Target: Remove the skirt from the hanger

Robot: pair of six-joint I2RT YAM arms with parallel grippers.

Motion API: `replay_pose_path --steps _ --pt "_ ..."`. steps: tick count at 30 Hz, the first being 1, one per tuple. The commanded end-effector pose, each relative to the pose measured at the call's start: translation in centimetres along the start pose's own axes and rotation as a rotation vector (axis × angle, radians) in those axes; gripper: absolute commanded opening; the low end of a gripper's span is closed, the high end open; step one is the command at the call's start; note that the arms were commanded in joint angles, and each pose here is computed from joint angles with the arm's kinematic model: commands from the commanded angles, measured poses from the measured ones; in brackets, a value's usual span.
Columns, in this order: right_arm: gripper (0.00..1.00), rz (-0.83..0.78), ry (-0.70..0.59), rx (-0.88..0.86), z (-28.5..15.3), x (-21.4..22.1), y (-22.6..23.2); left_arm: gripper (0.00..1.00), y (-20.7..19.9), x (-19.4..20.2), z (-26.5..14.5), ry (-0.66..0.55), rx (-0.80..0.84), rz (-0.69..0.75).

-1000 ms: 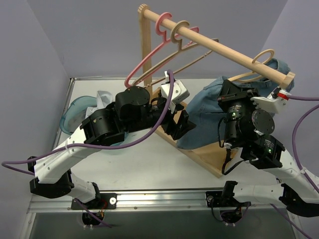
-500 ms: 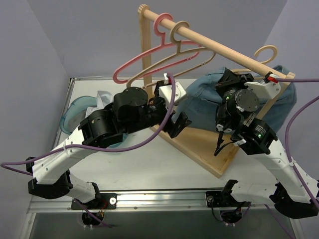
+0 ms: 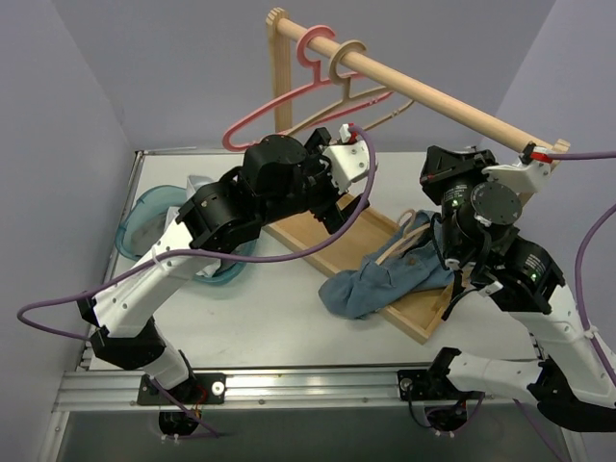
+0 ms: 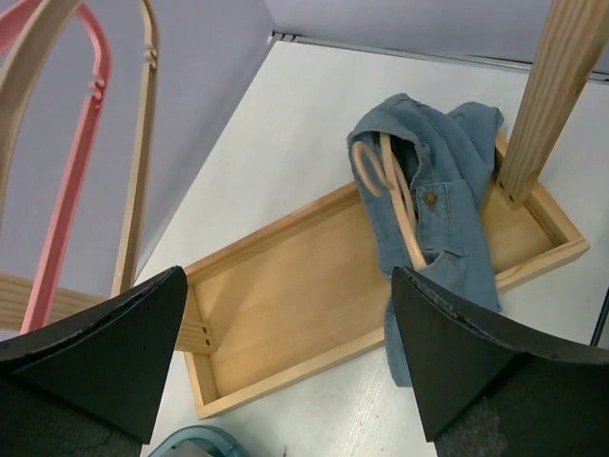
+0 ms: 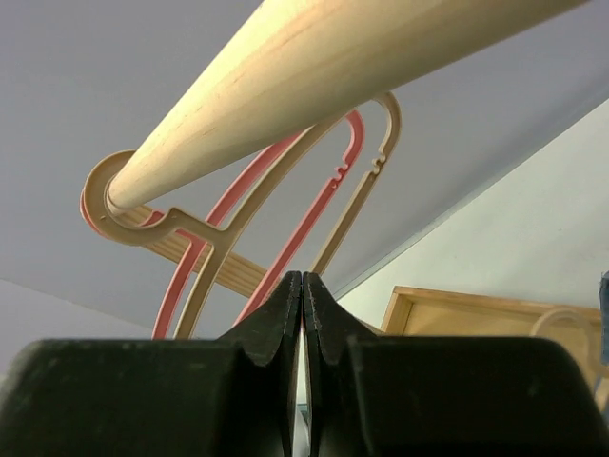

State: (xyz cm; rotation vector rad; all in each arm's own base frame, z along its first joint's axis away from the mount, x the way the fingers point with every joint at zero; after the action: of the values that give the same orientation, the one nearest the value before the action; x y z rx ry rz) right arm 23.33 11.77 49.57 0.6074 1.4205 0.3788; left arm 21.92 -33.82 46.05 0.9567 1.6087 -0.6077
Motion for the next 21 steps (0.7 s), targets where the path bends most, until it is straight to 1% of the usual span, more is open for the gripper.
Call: replay_pose_path --steps 1,2,3,4,7,8,9,10,11,12,13,14,15,16,17,19,20,21 --pt "0.0 0.018 0.013 -0.017 -0.6 -0.8 -0.4 0.97 -0.8 0.6 0.3 0.003 0.06 -0.024" --pt "0.0 0.001 0.033 -0.044 -0.8 -0.5 -0.2 0.98 -1.1 1.2 0.7 0.014 0.072 -0.042" --pt "0.0 -0.016 0.047 -0.052 -1.0 -0.3 -0.4 0.98 -1.9 1.5 1.4 0.0 0.112 -0.081" --pt "0.0 -0.033 0.061 -0.055 -1.1 0.0 -0.5 0.98 -2.4 4.1 2.6 0.058 0.13 -0.097" --pt "0.23 -0.097 0.118 -0.099 -1.7 0.7 -0.8 0.97 -3.9 7.1 5.0 0.093 0.178 -0.161" --pt "0.3 -0.112 0.129 -0.122 -2.2 0.5 -1.0 0.98 -4.4 9.9 6.1 0.151 0.182 -0.174" --pt "0.33 -0.115 0.16 -0.169 -2.7 0.8 -0.6 0.98 -4.5 10.3 7.0 0.137 0.179 -0.201" --pt "0.37 -0.114 0.176 -0.201 -3.0 0.7 -0.5 0.98 -4.2 11.9 8.1 0.169 0.146 -0.212" --pt "0.44 -0.137 0.193 -0.242 -3.4 0.8 -0.2 0.98 -4.0 13.0 8.8 0.194 0.12 -0.221" --pt "0.46 -0.139 0.207 -0.273 -4.0 0.5 -0.1 0.98 -3.5 13.6 9.5 0.199 0.088 -0.251" --pt "0.48 -0.138 0.231 -0.301 -4.4 0.5 0.0 0.98 -3.3 15.0 10.6 0.238 0.089 -0.271" --pt "0.51 -0.143 0.244 -0.307 -4.7 0.5 -0.1 0.98 -2.9 15.6 11.2 0.256 0.092 -0.295" --pt "0.52 -0.15 0.257 -0.311 -5.0 0.5 -0.4 0.98 -1.5 16.4 11.7 0.276 0.069 -0.379" --pt "0.53 -0.152 0.265 -0.319 -5.2 0.5 -0.6 0.98 -0.9 18.2 12.8 0.322 0.067 -0.425" --pt "0.54 -0.152 0.267 -0.316 -5.4 0.4 -0.9 0.98 -1.0 18.8 13.2 0.346 0.123 -0.48" --pt "0.54 -0.14 0.266 -0.314 -5.9 0.3 -1.7 0.98 0.4 20.6 14.4 0.358 0.151 -0.586" --pt "0.55 -0.137 0.26 -0.304 -5.9 0.2 -2.1 0.98 -0.2 20.8 14.6 0.358 0.222 -0.617" --pt "0.55 -0.12 0.249 -0.303 -6.3 -0.3 -2.6 0.98 -0.1 20.6 15.2 0.329 0.249 -0.639"
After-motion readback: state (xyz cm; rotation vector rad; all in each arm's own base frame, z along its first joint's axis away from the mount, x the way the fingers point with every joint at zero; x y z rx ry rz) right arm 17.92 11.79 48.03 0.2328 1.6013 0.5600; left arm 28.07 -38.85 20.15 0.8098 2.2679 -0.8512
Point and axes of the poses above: each gripper's point midway between its finger pads, its own z axis out along the fingers, its own y axis along the line the jaws close on, x = y × z, the point moved 4 cm from there along -z, back along the fingers, and after that the axes turned 12 degrees about -z, right-handed, at the moved point
